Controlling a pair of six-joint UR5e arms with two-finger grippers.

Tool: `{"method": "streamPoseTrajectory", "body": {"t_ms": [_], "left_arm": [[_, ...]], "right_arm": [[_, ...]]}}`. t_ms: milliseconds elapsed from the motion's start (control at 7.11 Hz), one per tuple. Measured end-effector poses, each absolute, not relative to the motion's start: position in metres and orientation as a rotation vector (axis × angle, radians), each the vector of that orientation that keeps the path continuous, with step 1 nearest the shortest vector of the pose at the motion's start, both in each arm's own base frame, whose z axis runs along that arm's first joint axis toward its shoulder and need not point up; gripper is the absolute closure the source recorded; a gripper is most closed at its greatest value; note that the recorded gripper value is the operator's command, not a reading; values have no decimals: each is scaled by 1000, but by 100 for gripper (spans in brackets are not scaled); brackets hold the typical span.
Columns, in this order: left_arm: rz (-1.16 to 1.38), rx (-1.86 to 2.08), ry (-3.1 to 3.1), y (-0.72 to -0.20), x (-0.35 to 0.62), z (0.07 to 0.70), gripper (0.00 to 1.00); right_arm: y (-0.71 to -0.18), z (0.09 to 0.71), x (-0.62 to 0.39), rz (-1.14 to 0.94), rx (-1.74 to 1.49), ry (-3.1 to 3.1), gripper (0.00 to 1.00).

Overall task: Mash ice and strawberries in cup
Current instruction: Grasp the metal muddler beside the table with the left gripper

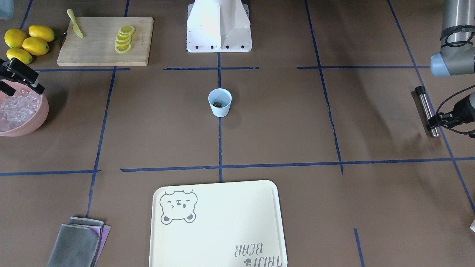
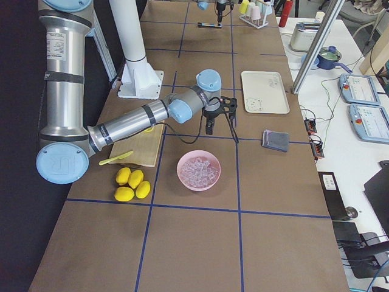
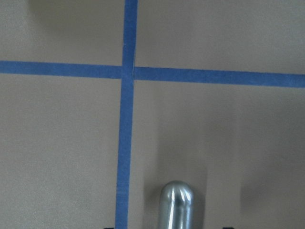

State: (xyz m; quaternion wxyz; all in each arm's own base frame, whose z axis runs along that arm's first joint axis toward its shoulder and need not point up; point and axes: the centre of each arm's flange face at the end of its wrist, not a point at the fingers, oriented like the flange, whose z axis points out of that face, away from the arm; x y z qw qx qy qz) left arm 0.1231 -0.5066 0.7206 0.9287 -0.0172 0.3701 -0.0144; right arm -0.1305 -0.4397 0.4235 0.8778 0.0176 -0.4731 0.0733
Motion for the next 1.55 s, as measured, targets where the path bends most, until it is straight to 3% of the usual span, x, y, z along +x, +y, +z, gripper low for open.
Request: {"method": "streamPoseTrajectory", "body": {"t_ms": [562,703,984,1125,1547], "left_arm": [[-7,-24,771,-506,131,722,21],[1,-22,773,-505,134,721,32],[9,-20,774,-504,136,721,93],[11,-20,774,-503,136,722,100],[23,-11,801,-502,137,717,100]], "right_arm": [[-440,423,-130,153,37,-988,1],[-440,423,-130,153,37,-988,1],[-440,423,-130,153,36,-987,1],[-440,423,-130,154,36,-987,1],[-440,423,-131,153,36,-987,1]]}}
